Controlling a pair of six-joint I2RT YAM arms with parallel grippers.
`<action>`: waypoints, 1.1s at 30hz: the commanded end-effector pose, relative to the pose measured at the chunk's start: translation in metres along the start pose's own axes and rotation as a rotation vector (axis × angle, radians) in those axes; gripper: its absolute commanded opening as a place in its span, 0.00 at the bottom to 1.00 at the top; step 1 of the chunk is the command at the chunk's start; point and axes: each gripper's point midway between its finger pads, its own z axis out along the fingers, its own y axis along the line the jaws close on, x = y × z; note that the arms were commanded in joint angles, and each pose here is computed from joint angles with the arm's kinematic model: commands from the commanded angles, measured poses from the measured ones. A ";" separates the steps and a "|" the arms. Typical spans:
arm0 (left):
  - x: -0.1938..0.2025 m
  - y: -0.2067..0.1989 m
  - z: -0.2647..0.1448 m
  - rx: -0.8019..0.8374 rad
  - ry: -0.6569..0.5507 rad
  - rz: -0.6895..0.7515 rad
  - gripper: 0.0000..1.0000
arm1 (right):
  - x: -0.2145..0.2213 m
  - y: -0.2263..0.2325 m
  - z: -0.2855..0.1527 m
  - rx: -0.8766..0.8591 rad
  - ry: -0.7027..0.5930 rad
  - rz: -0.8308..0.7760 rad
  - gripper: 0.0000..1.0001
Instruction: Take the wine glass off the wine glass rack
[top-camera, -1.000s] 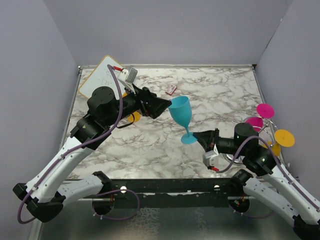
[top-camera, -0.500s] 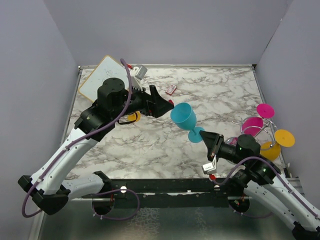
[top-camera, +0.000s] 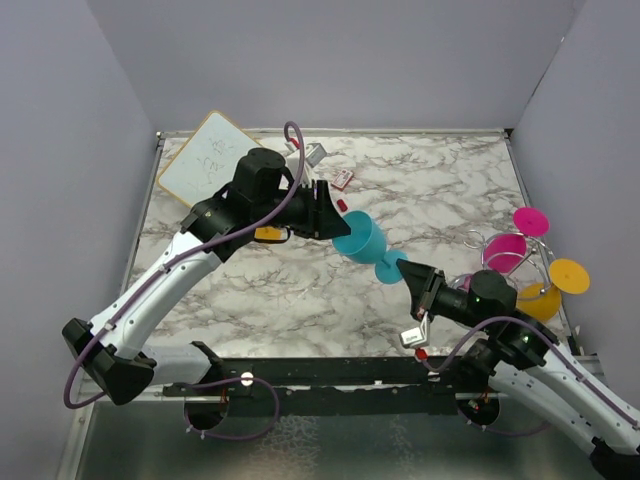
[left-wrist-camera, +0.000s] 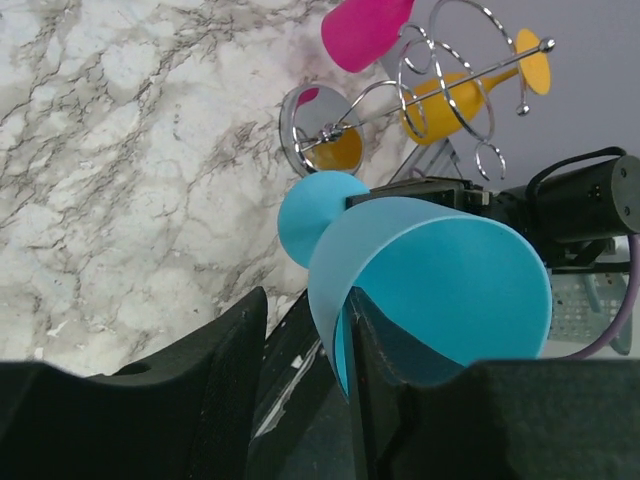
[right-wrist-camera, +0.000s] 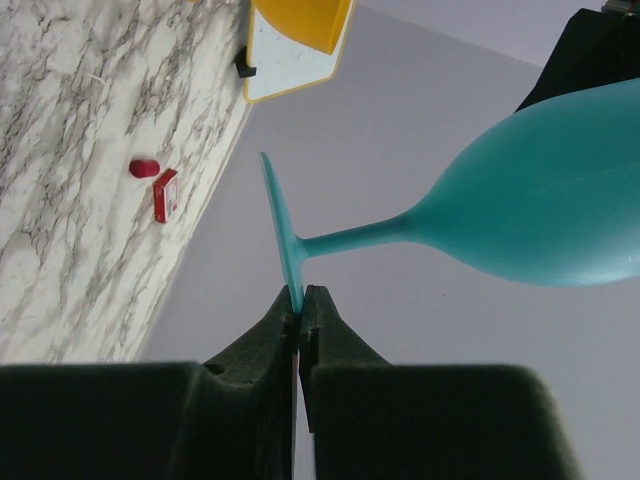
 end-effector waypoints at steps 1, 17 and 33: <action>-0.002 0.004 -0.008 -0.051 0.019 0.025 0.34 | 0.012 0.004 0.002 -0.032 0.083 -0.073 0.01; -0.009 0.040 -0.014 -0.251 -0.005 0.096 0.00 | 0.000 -0.009 0.004 0.038 0.030 0.002 1.00; -0.057 0.153 0.008 -0.741 -0.090 0.199 0.00 | 0.008 -0.148 -0.014 0.334 -0.178 1.034 0.99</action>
